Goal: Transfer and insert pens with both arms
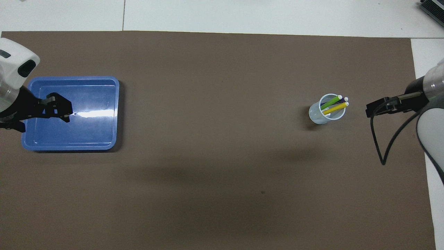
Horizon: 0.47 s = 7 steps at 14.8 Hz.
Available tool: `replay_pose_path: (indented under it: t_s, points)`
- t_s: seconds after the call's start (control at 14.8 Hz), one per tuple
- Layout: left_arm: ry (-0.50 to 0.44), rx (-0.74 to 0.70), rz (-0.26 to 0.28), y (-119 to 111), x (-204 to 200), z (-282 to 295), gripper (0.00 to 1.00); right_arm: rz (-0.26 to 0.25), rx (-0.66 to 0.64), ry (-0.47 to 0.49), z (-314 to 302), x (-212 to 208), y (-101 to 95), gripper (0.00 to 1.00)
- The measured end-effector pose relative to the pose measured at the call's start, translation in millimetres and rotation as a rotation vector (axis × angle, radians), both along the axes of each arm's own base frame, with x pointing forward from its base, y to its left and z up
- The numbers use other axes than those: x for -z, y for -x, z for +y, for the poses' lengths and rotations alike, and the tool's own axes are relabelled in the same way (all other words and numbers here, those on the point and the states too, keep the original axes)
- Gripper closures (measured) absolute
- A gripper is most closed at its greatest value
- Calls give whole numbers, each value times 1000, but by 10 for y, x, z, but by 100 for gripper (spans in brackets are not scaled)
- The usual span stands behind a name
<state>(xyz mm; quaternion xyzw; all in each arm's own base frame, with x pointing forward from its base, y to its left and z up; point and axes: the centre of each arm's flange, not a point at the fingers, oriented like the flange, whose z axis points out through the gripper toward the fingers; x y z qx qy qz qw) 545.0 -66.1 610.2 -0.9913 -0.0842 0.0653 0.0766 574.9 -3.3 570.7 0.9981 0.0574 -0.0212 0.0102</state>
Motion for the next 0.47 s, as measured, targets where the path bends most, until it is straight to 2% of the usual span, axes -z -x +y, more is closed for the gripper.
replay_pose_path:
  t_s: [0.13, 0.47]
  points:
    - [7, 32, 15, 98, -121, 197, 0, 1, 1, 0, -4, 4, 1, 0]
    - [13, 46, -10, 196, -186, 350, 0, 1, 2, 0, -9, 5, 1, 0]
